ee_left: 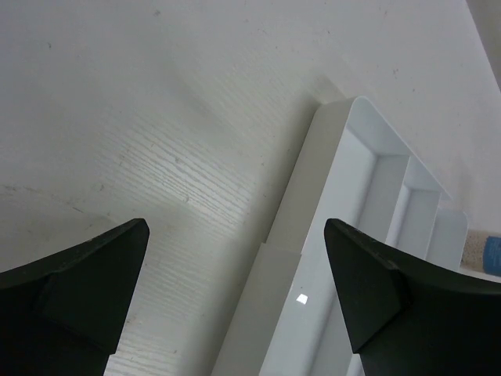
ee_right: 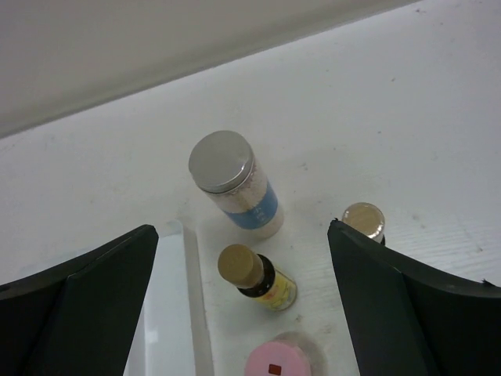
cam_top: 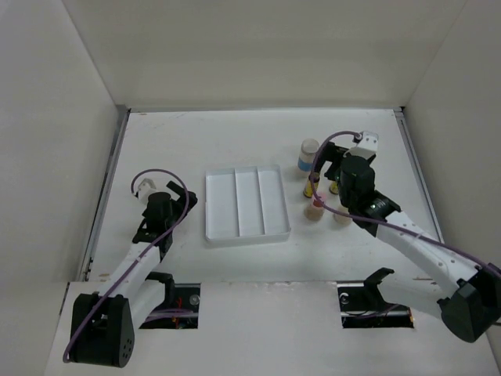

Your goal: Organize the condiment bottles

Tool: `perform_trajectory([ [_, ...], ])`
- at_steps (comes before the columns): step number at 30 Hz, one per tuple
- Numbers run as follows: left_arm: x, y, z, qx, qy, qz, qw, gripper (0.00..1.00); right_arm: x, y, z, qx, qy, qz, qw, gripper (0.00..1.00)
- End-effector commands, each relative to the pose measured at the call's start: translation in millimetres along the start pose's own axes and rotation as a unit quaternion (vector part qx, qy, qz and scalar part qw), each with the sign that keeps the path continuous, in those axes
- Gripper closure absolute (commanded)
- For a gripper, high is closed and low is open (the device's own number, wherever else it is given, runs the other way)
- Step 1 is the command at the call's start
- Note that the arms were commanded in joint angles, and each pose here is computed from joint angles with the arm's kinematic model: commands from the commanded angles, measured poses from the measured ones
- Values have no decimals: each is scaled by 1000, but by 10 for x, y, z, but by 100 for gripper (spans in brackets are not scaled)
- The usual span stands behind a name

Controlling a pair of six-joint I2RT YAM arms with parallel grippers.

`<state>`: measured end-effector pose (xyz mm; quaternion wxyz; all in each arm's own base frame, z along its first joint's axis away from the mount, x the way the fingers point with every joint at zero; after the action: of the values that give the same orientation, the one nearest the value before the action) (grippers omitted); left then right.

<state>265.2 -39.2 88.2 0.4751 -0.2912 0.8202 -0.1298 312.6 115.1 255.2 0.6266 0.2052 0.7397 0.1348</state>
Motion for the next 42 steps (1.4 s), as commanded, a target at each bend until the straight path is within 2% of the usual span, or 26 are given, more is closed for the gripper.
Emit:
perform_trajectory([
  [1, -193, -107, -15, 22, -32, -7, 999, 0, -185, 309, 135, -58, -6, -5, 998, 2],
  [8, -173, -87, 8, 22, -30, -3, 999, 0, -11, 476, 492, -70, 52, -37, 996, 5],
  [12, -183, -86, 4, 23, -35, -1, 999, 0, 118, 547, 755, -55, 78, -63, 993, 0],
  [16, -186, -94, 5, 24, -33, 1, 999, 0, 246, 604, 992, -42, 95, -82, 991, 0],
  [24, -179, -86, 23, 25, -36, -4, 999, 0, 377, 308, 1217, 46, 83, -106, 990, 0],
  [31, -155, -110, 65, 28, -33, -6, 999, 0, 623, 215, 1401, 49, 112, -110, 986, 1],
  [33, -155, -116, 65, 29, -31, -5, 999, 0, 634, 256, 1459, 39, 112, -104, 987, 12],
  [35, -151, -102, 57, 29, -34, -5, 999, 0, 583, 300, 1484, 36, 99, -97, 990, 32],
  [37, -156, -79, 53, 28, -36, -9, 999, 0, 453, 366, 1468, 26, 69, -88, 993, 45],
  [38, -156, -80, 49, 27, -34, -7, 999, 0, 332, 398, 1445, 21, 46, -81, 995, 49],
  [42, -165, -67, 41, 27, -41, -10, 999, 0, -41, 736, 1198, -34, -23, -60, 997, 51],
])
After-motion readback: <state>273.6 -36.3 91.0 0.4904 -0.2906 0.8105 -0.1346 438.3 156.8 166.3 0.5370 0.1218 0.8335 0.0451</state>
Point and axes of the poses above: each gripper's point midway between its finger pads, its own z axis out along the fingers, its own y axis along the line the jaws close on, x = y × z, the point moved 3 cm from there along -z, back along the fingers, and after that the axes turned 10 degrees about z, right-handed, at the moved point
